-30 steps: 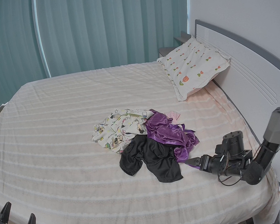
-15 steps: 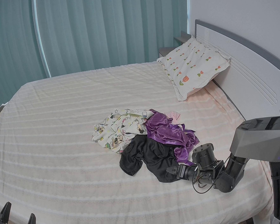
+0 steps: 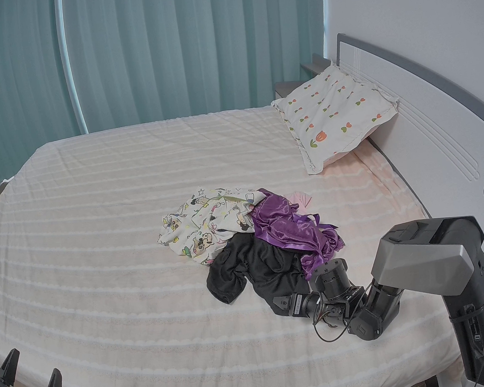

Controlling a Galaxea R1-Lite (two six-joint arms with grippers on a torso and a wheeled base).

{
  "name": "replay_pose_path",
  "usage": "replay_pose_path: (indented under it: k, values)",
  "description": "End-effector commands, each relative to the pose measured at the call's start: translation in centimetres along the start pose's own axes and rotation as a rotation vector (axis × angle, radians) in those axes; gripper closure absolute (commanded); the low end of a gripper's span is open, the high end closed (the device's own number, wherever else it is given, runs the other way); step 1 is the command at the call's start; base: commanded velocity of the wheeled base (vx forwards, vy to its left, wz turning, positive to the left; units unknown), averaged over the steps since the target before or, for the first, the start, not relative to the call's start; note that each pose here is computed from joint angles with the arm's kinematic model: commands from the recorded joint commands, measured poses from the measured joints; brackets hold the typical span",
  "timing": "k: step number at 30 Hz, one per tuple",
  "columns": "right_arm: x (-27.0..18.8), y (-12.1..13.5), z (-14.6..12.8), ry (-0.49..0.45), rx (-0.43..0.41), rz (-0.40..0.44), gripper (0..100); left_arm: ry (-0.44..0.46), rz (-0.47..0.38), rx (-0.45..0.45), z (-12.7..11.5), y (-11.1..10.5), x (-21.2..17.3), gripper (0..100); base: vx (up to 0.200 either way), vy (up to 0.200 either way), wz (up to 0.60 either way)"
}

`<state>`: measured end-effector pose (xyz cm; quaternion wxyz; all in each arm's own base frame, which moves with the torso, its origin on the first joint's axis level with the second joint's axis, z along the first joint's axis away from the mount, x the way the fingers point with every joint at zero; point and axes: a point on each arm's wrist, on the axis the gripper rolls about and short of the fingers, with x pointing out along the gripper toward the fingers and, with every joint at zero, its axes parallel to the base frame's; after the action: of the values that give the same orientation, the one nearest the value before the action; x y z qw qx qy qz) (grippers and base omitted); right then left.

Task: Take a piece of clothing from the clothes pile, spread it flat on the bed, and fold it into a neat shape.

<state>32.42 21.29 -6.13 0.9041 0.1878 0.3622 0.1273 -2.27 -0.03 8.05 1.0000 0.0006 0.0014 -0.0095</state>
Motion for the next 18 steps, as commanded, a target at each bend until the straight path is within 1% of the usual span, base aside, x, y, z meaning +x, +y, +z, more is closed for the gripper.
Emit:
replay_pose_path:
  k: [1,2,9,13,14,15,16,17,18]
  values:
    - [0.4,0.7,-0.4,0.006,-0.015,0.016,0,0.002,0.001,0.0,-0.5,0.0,0.0,0,0.0,0.0,0.0]
    - [0.5,0.8,-0.5,0.005,-0.016,0.02,100,0.0,0.001,0.0,-0.5,0.0,0.0,0,0.0,0.0,0.0]
    - [0.4,0.7,-0.6,-0.016,-0.016,0.047,100,0.0,0.001,0.0,-0.5,0.0,0.0,0,0.0,0.0,0.0]
    - [0.1,0.4,-0.2,-0.032,0.012,0.049,100,0.002,0.001,0.0,-0.5,0.0,0.0,0,0.0,0.0,0.0]
    - [-0.2,0.1,0.0,-0.046,0.037,0.051,100,0.0,0.001,0.0,-0.5,0.0,0.0,0,0.0,0.0,0.0]
    - [-1.2,0.1,0.6,-0.076,0.081,0.071,100,0.0,0.001,0.0,-0.5,0.0,0.0,0,0.0,0.0,0.0]
    - [-1.2,0.1,0.6,-0.076,0.081,0.071,100,0.0,0.001,0.0,-0.5,0.0,0.0,0,0.0,0.0,0.0]
    - [-2.6,-0.3,1.1,-0.089,0.115,0.088,100,0.002,0.001,0.0,-0.5,0.0,0.0,0,0.0,0.0,0.0]
    - [-3.0,-0.4,1.1,-0.088,0.121,0.092,100,0.0,0.001,0.0,-0.5,0.0,0.0,0,0.0,0.0,0.0]
